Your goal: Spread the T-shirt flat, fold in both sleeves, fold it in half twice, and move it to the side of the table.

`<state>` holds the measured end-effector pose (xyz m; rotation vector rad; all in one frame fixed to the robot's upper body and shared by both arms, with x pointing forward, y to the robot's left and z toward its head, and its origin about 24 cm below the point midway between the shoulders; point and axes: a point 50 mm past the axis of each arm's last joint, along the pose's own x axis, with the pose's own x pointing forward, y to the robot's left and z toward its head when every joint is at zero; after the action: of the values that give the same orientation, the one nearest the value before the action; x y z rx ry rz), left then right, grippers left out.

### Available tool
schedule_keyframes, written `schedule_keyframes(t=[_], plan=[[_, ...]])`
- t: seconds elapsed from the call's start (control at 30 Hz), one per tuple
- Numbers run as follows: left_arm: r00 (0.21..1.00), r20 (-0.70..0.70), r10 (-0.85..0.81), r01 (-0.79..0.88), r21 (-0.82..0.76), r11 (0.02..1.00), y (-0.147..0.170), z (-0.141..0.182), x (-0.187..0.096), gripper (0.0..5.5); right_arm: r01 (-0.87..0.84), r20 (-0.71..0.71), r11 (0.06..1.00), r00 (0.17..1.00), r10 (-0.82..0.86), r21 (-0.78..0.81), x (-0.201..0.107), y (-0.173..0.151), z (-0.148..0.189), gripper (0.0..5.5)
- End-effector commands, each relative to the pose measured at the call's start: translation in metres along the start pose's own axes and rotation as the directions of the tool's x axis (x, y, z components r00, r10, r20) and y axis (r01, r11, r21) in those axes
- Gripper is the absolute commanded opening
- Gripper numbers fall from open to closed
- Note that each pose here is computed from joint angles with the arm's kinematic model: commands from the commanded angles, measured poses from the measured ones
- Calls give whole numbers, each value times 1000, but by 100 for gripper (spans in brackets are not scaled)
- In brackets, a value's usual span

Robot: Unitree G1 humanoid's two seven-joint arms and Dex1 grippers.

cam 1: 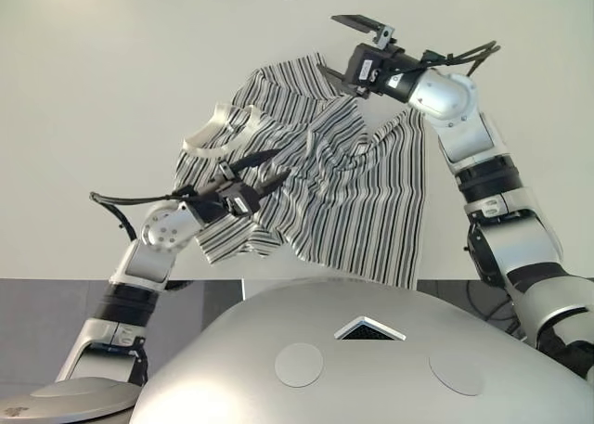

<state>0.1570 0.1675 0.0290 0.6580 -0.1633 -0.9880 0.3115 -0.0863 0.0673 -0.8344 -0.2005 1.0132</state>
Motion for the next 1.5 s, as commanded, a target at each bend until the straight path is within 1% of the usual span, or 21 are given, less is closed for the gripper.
schedule_keyframes(t=[0.03,0.13,0.27,0.33,0.37,0.47,0.53,0.6,0.7,0.8,0.9,1.0,1.1,1.17,1.2,1.27,1.3,1.37,1.43,1.47,1.5], plan=[[994,-74,-85,85,9,996,-3,-3,-14,199,-155,-30,987,988,154,-49,27,17,-1,348],[983,-124,-133,135,8,991,-6,-6,-23,199,-213,-86,975,974,208,-61,41,30,-9,348],[947,-216,-238,243,-4,970,-14,-16,-40,199,-245,-187,964,957,224,-99,46,37,-23,348],[907,-306,-289,301,-10,954,-15,-28,-53,199,-224,-259,968,947,190,-111,46,31,-32,348],[885,-368,-284,307,5,952,-11,-38,-58,199,-207,-297,972,941,165,-115,44,27,-37,348],[847,-497,-191,275,100,956,11,-62,-63,199,-154,-381,982,919,101,-110,38,17,-49,348],[834,-545,-80,222,200,954,33,-77,-59,199,-122,-441,987,895,66,-100,29,11,-59,348],[827,-561,14,186,297,937,54,-89,-52,199,-94,-502,991,864,32,-98,19,6,-70,348],[845,-530,67,174,391,904,76,-97,-33,199,-58,-561,993,828,-7,-99,5,-1,-81,348],[861,-505,60,209,460,863,93,-102,-14,199,-13,-602,995,797,-51,-101,-7,-10,-89,348],[898,-438,46,220,535,816,108,-98,6,199,40,-639,995,764,-92,-95,-21,-18,-98,348],[939,-339,55,182,627,757,119,-89,21,199,59,-659,995,746,-99,-83,-31,-18,-104,348],[976,-188,112,55,705,707,133,-74,36,199,91,-667,994,737,-113,-67,-39,-15,-109,348],[979,-67,192,-87,716,693,145,-62,44,199,162,-628,985,762,-160,-55,-40,-20,-107,348],[964,16,267,-204,693,692,154,-53,47,199,229,-574,973,793,-203,-28,-39,-24,-102,348],[883,203,422,-458,565,686,170,-29,45,199,393,-370,916,865,-339,82,-43,-37,-86,348],[852,255,457,-519,516,681,173,-22,42,199,434,-294,893,875,-386,120,-48,-41,-81,348],[862,331,384,-502,450,738,155,-6,35,199,472,-96,868,881,-462,156,-68,-47,-60,348],[925,332,183,-320,426,846,110,3,33,199,487,51,859,865,-499,156,-92,-52,-31,348],[950,307,63,-197,429,882,85,5,32,199,487,95,859,859,-504,154,-101,-53,-17,348],[957,287,-47,-83,424,902,61,8,30,199,477,132,865,858,-497,158,-109,-51,-4,348]])
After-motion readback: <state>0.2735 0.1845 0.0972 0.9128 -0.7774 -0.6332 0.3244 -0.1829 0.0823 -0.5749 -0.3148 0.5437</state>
